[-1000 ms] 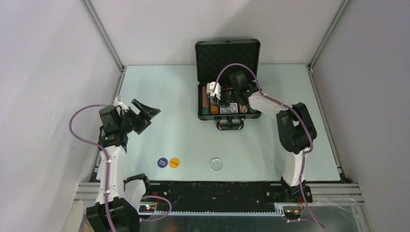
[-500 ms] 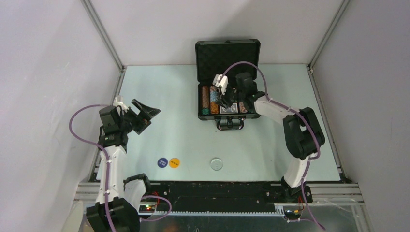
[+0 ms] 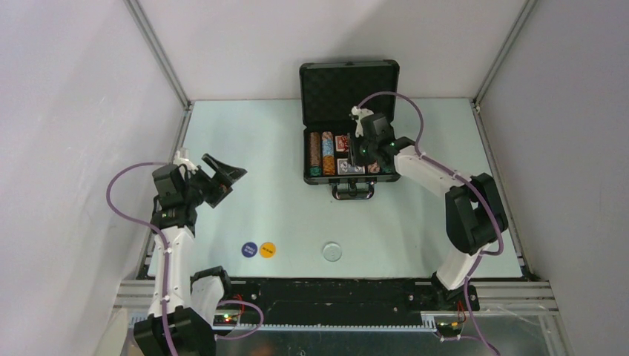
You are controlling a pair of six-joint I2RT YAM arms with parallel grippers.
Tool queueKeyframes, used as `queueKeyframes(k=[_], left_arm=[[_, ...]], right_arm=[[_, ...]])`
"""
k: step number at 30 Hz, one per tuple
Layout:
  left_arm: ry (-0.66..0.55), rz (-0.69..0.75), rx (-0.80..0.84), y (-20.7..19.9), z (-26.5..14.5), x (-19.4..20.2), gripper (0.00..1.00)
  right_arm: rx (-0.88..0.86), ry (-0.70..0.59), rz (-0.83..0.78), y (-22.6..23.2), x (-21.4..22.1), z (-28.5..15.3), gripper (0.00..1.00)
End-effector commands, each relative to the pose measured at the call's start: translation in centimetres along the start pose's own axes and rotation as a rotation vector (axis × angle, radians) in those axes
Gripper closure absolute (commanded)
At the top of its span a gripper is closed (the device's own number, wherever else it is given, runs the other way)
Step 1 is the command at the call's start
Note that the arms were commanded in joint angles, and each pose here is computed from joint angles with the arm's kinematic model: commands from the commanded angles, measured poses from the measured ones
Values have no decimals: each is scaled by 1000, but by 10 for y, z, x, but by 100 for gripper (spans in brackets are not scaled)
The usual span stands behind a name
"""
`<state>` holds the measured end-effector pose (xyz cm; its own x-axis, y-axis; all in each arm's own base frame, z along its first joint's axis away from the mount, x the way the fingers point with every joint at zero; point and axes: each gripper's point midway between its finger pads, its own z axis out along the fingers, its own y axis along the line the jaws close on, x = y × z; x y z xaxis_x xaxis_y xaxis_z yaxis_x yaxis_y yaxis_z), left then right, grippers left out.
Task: Pack up texas hold em set
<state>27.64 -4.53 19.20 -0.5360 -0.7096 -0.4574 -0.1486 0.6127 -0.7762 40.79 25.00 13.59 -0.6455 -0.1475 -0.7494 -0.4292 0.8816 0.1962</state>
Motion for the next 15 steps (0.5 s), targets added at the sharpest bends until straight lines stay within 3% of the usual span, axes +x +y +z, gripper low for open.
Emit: queueKeyframes(k=[1,6,11,15], left_arm=[[-14,27,38,-7,-3,-3,2],[-13,26,41,-8,-4,-2,2],[-11,27,48,-10,-4,-2,2],[-9,27,52,-11,-5,-2,2]], right_arm=[[127,148,144,2,43,-24,65],[186,183,196,5,68,-27,63],[182,161,308,1,76,-18,46],[177,157,322,1,78,-7,44]])
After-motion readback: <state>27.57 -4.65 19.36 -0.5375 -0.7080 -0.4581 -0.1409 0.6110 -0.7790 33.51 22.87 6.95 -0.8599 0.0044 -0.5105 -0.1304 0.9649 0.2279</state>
